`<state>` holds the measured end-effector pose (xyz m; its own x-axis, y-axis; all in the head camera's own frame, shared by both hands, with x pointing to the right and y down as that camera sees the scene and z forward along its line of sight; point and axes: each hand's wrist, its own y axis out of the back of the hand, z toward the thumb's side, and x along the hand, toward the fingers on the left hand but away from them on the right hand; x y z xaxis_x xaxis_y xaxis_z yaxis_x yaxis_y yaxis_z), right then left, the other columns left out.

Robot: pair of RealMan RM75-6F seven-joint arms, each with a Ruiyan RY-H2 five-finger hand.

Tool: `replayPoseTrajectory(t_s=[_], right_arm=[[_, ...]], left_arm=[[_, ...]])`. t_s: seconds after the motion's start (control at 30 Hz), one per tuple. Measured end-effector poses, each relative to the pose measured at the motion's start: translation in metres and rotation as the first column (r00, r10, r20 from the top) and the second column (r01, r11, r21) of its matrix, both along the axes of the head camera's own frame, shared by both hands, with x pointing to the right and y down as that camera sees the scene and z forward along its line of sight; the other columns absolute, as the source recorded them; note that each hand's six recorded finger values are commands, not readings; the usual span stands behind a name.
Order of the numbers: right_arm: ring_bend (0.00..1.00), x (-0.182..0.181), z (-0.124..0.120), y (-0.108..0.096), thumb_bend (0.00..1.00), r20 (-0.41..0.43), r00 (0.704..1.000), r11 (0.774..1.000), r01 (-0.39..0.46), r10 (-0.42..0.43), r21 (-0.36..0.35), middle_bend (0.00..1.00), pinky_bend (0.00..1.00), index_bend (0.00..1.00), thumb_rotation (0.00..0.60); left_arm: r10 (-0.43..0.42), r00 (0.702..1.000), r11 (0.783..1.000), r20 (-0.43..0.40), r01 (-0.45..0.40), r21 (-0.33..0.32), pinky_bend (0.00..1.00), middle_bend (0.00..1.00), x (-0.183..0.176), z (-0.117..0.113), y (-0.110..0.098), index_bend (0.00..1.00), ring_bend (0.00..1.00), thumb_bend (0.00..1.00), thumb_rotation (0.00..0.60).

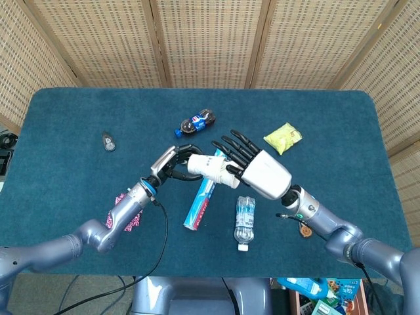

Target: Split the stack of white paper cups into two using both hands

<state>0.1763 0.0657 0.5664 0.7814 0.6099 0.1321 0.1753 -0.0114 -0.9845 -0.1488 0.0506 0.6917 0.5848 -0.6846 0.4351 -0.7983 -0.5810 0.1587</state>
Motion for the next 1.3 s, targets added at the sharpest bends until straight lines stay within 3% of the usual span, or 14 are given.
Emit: replayPoseTrajectory(t_s=[0.37, 0.57, 0.67, 0.77, 0.87, 0.97, 1.1, 1.2, 1.3], right_arm=[[0.04, 0.042, -0.006, -0.002, 0.59, -0.045, 0.998, 0.998, -0.045, 0.047, 0.033, 0.08, 0.03, 0.69, 0.6], [0.04, 0.072, -0.012, -0.005, 0.59, -0.136, 0.989, 0.996, -0.042, 0.052, 0.078, 0.08, 0.04, 0.69, 0.6], [0.04, 0.089, -0.013, -0.005, 0.59, -0.224, 0.974, 0.995, -0.015, 0.038, 0.101, 0.09, 0.04, 0.69, 0.6], [0.04, 0.108, -0.008, -0.002, 0.59, -0.346, 0.938, 0.994, 0.035, 0.004, 0.106, 0.09, 0.04, 0.69, 0.6], [0.04, 0.119, 0.002, 0.002, 0.59, -0.453, 0.891, 0.992, 0.082, -0.032, 0.091, 0.1, 0.06, 0.69, 0.6], [0.05, 0.126, 0.013, 0.007, 0.59, -0.542, 0.837, 0.99, 0.128, -0.071, 0.067, 0.1, 0.1, 0.69, 0.6], [0.05, 0.128, 0.026, 0.012, 0.59, -0.623, 0.774, 0.984, 0.172, -0.109, 0.041, 0.1, 0.11, 0.69, 0.6], [0.05, 0.125, 0.036, 0.014, 0.59, -0.66, 0.741, 0.983, 0.183, -0.124, 0.021, 0.1, 0.11, 0.69, 0.6], [0.05, 0.123, 0.047, 0.014, 0.59, -0.69, 0.712, 0.984, 0.179, -0.127, 0.004, 0.1, 0.11, 0.69, 0.6]], left_arm=[[-0.056, 0.996, 0.998, 0.073, 0.053, 0.041, 0.43, 0.5, -0.046, 0.0, -0.021, 0.52, 0.44, 0.14, 0.6], [-0.06, 0.98, 0.99, 0.192, 0.034, 0.135, 0.43, 0.5, -0.085, -0.005, -0.037, 0.52, 0.44, 0.14, 0.6], [-0.039, 0.952, 0.979, 0.302, -0.025, 0.205, 0.43, 0.5, -0.106, -0.007, -0.043, 0.52, 0.44, 0.14, 0.6], [-0.014, 0.895, 0.954, 0.446, -0.122, 0.273, 0.42, 0.5, -0.128, -0.009, -0.048, 0.52, 0.44, 0.14, 0.6], [0.005, 0.797, 0.915, 0.604, -0.248, 0.319, 0.41, 0.5, -0.149, -0.01, -0.051, 0.52, 0.44, 0.14, 0.6], [0.006, 0.672, 0.867, 0.74, -0.372, 0.331, 0.41, 0.5, -0.168, -0.012, -0.052, 0.52, 0.44, 0.14, 0.6], [-0.014, 0.497, 0.809, 0.868, -0.505, 0.302, 0.41, 0.5, -0.191, -0.013, -0.048, 0.52, 0.44, 0.14, 0.6], [-0.019, 0.396, 0.788, 0.918, -0.56, 0.258, 0.41, 0.5, -0.203, -0.01, -0.042, 0.52, 0.44, 0.14, 0.6], [-0.011, 0.323, 0.779, 0.946, -0.59, 0.21, 0.38, 0.5, -0.213, -0.005, -0.033, 0.52, 0.44, 0.14, 0.6]])
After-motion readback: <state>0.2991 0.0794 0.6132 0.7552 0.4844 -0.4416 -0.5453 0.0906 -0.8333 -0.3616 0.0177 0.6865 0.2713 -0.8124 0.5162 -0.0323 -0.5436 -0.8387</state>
